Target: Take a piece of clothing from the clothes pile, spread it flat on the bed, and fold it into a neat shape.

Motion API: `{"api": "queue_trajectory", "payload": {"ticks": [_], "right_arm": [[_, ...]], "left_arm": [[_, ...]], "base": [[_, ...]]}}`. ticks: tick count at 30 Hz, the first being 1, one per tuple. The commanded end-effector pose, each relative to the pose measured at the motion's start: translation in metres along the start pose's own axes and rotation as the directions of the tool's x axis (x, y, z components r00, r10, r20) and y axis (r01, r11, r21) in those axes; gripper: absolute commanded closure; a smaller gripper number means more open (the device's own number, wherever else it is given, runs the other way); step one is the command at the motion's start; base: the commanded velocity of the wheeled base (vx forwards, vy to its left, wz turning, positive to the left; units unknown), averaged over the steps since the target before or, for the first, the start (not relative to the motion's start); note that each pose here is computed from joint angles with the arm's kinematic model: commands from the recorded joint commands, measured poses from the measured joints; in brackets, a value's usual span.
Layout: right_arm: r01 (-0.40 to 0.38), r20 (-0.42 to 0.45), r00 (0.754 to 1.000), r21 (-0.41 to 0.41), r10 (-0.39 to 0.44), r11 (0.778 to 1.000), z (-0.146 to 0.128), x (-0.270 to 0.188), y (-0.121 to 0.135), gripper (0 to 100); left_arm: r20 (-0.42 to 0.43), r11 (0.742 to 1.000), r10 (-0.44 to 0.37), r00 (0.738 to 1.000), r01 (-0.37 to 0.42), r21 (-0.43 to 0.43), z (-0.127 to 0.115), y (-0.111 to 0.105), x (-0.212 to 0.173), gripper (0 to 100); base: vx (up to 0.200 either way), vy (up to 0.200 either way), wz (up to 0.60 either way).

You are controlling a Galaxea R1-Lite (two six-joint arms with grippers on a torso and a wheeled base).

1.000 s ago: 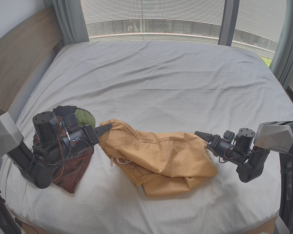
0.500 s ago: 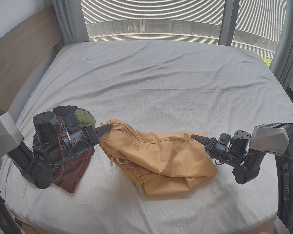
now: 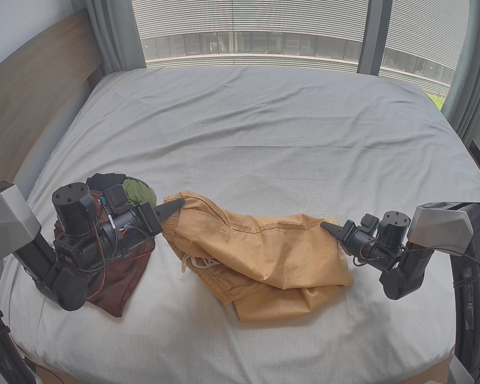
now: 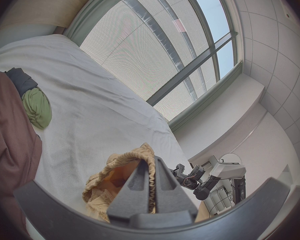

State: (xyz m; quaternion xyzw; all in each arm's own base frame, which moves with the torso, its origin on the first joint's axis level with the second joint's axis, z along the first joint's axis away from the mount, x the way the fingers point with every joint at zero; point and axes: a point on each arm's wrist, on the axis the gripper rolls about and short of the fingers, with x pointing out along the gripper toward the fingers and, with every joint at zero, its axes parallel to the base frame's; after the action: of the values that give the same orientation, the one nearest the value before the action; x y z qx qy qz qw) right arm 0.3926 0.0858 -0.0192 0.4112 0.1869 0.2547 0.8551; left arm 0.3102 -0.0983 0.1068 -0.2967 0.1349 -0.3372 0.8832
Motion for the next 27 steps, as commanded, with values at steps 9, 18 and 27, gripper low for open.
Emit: {"api": "queue_trajectory", "payload": {"ticks": [9, 18, 27], "right_arm": [[-0.095, 0.071, 0.992, -0.089, 0.102, 0.992, 0.040, -0.050, 0.078, 100], [-0.136, 0.092, 0.985, -0.120, 0.148, 0.983, 0.052, -0.070, 0.102, 100], [-0.223, 0.095, 0.966, -0.176, 0.242, 0.959, 0.066, -0.106, 0.138, 100]], "left_arm": [[0.109, 0.996, -0.093, 0.990, 0.091, 0.022, 0.012, -0.009, 0.000, 100], [0.094, 0.991, -0.128, 0.987, 0.125, 0.042, 0.016, -0.008, -0.002, 100], [0.064, 0.982, -0.177, 0.982, 0.172, 0.079, 0.031, 0.000, -0.016, 100]], "base": [[0.000, 0.000, 0.00], [0.000, 0.000, 0.00], [0.000, 0.000, 0.00]]}}
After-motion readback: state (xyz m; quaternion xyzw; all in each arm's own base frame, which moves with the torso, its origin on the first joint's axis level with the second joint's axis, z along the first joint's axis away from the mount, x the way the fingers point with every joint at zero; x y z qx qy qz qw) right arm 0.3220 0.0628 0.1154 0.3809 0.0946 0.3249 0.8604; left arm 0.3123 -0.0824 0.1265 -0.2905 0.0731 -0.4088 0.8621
